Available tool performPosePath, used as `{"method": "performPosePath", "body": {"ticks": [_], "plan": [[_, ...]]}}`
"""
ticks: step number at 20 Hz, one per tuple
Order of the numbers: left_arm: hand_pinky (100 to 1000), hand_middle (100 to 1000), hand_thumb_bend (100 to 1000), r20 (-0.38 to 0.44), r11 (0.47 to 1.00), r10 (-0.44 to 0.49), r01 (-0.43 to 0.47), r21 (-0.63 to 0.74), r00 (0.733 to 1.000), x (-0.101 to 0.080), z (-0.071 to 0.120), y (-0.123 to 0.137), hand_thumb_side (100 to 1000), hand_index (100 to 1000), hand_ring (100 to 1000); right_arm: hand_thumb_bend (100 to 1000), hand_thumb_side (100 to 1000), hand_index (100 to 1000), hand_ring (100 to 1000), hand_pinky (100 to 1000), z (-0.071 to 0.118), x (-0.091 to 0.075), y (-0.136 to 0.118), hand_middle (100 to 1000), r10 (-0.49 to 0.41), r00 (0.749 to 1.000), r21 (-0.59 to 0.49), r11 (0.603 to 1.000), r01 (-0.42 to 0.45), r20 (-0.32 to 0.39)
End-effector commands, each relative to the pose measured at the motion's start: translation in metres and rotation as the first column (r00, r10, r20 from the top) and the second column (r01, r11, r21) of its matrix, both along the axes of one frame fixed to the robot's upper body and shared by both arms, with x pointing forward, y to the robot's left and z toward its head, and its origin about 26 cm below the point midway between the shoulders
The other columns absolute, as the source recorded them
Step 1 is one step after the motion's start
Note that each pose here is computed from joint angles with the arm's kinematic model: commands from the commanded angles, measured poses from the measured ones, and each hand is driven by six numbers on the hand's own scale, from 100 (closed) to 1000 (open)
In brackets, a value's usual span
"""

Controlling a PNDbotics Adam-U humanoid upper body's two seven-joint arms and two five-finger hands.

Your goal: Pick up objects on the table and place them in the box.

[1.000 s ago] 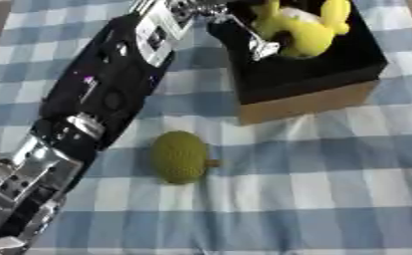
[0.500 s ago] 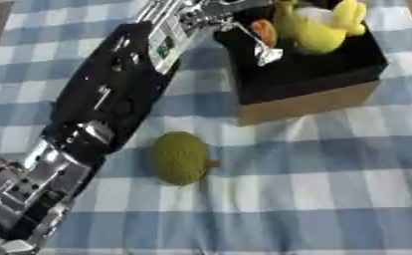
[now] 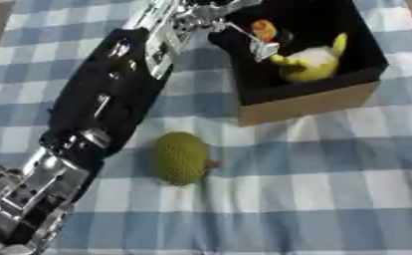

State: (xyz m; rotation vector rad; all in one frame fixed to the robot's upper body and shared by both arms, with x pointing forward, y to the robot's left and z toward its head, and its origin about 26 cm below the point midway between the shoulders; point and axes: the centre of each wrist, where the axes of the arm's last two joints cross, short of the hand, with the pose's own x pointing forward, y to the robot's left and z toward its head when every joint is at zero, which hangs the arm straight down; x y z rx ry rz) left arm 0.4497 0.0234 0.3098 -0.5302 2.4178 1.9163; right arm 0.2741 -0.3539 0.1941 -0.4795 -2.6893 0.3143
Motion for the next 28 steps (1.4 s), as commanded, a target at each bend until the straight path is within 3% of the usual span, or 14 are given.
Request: {"method": "performPosePath", "body": {"ticks": [1,7,18,28], "plan": [[795,789,100,0.064,0.997,0.007,-0.002,-0.077,0.998,-0.003,0.028,0.024,420,904,855,100,470,993,1000,961,0.007,-0.002,-0.004,413,-0.009,1.000,-0.017,1.000,0.010,0.021],[784,782,100,0.105,0.998,-0.001,0.007,-0.059,0.994,-0.011,0.039,0.060,430,900,847,100,470,993,1000,961,0.006,-0.004,-0.006,414,-0.023,1.000,-0.024,0.999,0.023,0.017],[778,781,100,0.102,1.000,-0.002,0.000,0.022,0.995,-0.037,0.025,0.116,442,894,844,100,470,990,1000,958,0.009,-0.005,-0.009,431,-0.034,0.998,-0.017,0.999,0.035,0.044],[772,778,122,0.001,0.990,-0.031,0.031,0.134,1.000,-0.070,0.017,0.120,560,894,841,100,470,989,1000,957,0.005,-0.007,-0.011,427,-0.057,0.997,-0.015,0.998,0.058,0.054]]}}
